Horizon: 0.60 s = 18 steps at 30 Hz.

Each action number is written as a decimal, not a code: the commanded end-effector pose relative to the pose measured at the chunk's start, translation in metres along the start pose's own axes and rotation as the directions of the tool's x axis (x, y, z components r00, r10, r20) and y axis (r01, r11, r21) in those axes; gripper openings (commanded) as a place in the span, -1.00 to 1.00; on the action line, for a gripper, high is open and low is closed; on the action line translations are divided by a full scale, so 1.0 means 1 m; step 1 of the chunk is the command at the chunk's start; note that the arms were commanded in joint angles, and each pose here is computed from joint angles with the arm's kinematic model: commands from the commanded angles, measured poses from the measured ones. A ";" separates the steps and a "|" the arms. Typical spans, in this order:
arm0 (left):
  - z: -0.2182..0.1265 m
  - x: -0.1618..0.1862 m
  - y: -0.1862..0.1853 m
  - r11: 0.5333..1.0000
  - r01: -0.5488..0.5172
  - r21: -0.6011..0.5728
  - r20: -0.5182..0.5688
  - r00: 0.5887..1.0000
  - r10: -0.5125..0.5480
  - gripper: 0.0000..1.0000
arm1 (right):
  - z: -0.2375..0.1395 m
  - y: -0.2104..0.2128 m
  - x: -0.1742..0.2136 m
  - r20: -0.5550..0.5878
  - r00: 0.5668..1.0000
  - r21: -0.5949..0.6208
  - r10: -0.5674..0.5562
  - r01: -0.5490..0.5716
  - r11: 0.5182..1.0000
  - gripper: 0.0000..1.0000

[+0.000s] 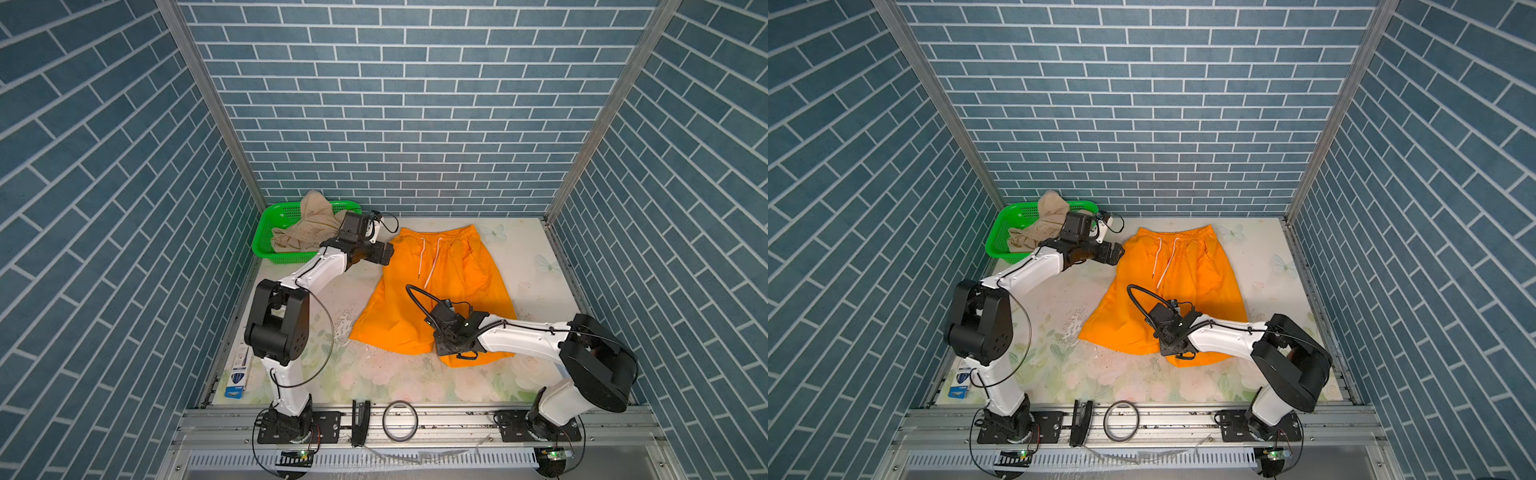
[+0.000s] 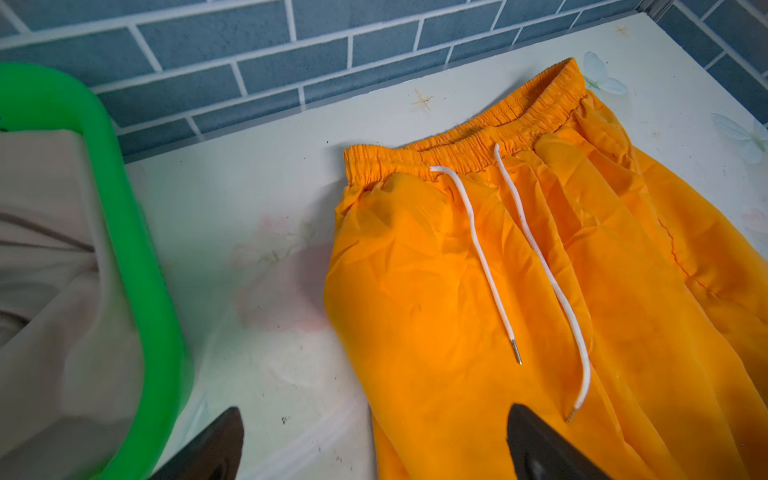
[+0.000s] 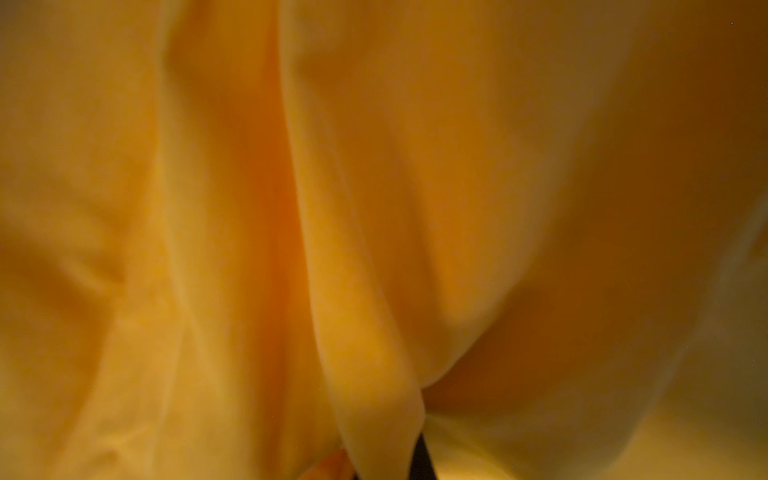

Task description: Fold and stack the shorts

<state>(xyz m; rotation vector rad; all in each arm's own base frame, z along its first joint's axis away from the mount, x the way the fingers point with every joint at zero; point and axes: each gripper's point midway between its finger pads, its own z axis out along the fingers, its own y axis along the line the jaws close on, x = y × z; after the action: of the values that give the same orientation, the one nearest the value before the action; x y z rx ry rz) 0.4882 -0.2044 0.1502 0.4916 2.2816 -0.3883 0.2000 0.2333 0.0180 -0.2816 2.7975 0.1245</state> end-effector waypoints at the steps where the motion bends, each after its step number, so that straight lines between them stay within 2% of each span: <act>1: 0.025 -0.007 -0.004 0.998 -0.049 0.024 -0.005 0.999 0.049 0.99 | 0.002 -0.009 0.007 -0.013 0.999 -0.008 0.043 -0.044 0.999 -1.00; 4: 0.050 -0.007 0.000 0.998 -0.053 0.020 -0.042 0.998 0.054 0.99 | -0.003 -0.015 0.010 -0.010 0.998 -0.031 0.066 -0.067 0.997 -0.99; 6: 0.059 -0.010 0.003 0.998 -0.055 0.016 -0.059 0.997 0.055 0.99 | -0.013 -0.009 0.003 0.027 0.998 -0.081 0.064 -0.062 0.995 -0.48; 8: 0.063 -0.014 0.006 0.998 -0.058 0.000 -0.048 0.997 0.058 0.99 | -0.023 0.002 -0.005 0.056 0.998 -0.143 0.041 -0.032 0.989 -0.21; 9: 0.065 -0.016 0.007 0.998 -0.061 -0.004 -0.041 0.997 0.060 0.99 | -0.028 0.007 -0.009 0.074 0.996 -0.166 0.041 -0.028 0.986 -0.14; 14: 0.079 -0.022 0.010 0.997 -0.072 -0.007 -0.036 0.997 0.072 0.99 | -0.040 0.025 -0.026 0.134 0.990 -0.251 0.047 -0.012 0.968 0.02; 18: 0.093 -0.021 0.011 0.998 -0.068 0.005 -0.051 0.996 0.068 0.99 | -0.035 0.029 -0.028 0.128 0.990 -0.252 0.057 -0.023 0.967 0.09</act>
<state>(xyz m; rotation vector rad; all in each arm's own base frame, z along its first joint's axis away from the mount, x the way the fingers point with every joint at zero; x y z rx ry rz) 0.5637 -0.2352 0.1174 0.5600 2.2715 -0.3520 0.2035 0.2496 0.0550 -0.2762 2.6758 0.4406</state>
